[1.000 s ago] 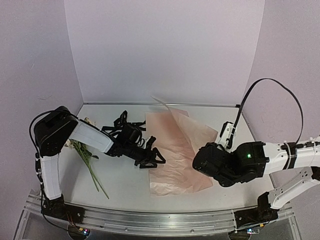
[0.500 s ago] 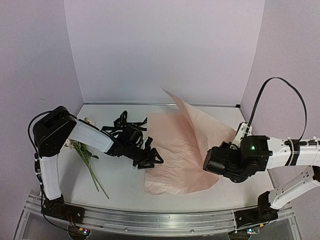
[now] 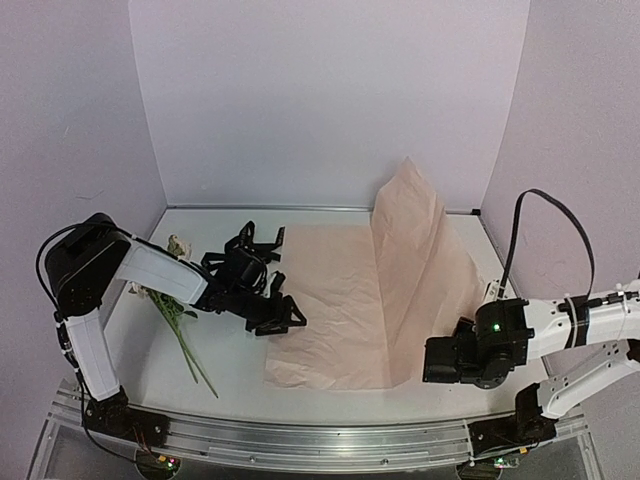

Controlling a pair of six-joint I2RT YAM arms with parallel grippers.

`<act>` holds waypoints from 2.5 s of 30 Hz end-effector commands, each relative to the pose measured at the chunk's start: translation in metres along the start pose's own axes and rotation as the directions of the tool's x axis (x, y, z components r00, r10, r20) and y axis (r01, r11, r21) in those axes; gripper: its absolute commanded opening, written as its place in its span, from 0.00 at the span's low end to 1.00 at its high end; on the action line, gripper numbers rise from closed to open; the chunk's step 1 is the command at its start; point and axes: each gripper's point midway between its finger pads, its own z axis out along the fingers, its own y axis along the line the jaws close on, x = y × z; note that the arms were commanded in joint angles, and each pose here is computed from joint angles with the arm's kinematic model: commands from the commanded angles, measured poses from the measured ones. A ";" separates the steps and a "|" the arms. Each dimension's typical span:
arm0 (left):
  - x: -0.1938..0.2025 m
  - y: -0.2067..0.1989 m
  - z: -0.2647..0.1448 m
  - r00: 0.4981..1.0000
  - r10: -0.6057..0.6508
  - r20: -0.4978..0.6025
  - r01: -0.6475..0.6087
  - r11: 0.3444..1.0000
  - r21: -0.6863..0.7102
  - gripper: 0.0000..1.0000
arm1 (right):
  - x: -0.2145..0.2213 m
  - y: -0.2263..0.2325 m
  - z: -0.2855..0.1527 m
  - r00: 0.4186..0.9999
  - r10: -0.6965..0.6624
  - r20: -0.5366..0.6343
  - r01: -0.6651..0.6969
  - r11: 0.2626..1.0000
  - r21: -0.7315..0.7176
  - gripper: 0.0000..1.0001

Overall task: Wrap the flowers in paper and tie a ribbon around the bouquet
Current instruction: Unfold the folded wrapping paper at the center of the board.

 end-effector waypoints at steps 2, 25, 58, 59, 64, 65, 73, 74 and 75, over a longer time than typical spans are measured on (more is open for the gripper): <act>0.045 0.114 -0.021 0.987 -0.127 -0.100 0.083 0.928 -0.363 0.63 | 0.004 -0.022 0.000 0.994 -0.101 -0.050 0.101 0.995 0.003 0.65; -0.043 0.188 -0.053 0.983 -0.181 0.005 0.158 0.841 -0.518 0.62 | 0.010 0.081 0.031 0.875 -0.380 -0.301 0.245 0.882 -0.402 0.86; -0.139 0.192 -0.029 0.991 -0.120 0.064 0.136 0.841 -0.523 0.62 | 0.136 0.160 0.029 0.788 -0.457 -0.413 0.339 0.882 -0.328 0.41; -0.138 0.192 -0.028 0.991 -0.121 0.060 0.134 0.842 -0.523 0.62 | 0.138 0.160 0.025 0.786 -0.456 -0.418 0.336 0.882 -0.331 0.40; -0.137 0.192 -0.030 0.990 -0.123 0.065 0.139 0.842 -0.521 0.62 | 0.142 0.164 0.009 0.769 -0.460 -0.444 0.321 0.878 -0.354 0.40; -0.137 0.190 -0.031 0.990 -0.123 0.066 0.139 0.846 -0.514 0.62 | 0.141 0.164 0.007 0.769 -0.456 -0.448 0.312 0.879 -0.360 0.41; -0.162 0.146 -0.053 0.989 -0.067 0.129 0.117 0.894 -0.433 0.71 | 0.077 0.122 0.026 0.841 -0.297 -0.452 0.150 0.931 -0.333 0.77; -0.165 0.140 -0.057 0.989 -0.056 0.137 0.109 0.900 -0.422 0.72 | 0.075 0.113 0.034 0.841 -0.270 -0.468 0.123 0.939 -0.320 0.84; -0.168 0.133 -0.059 0.989 -0.046 0.143 0.102 0.905 -0.413 0.73 | 0.074 0.108 0.040 0.841 -0.242 -0.484 0.087 0.943 -0.321 0.87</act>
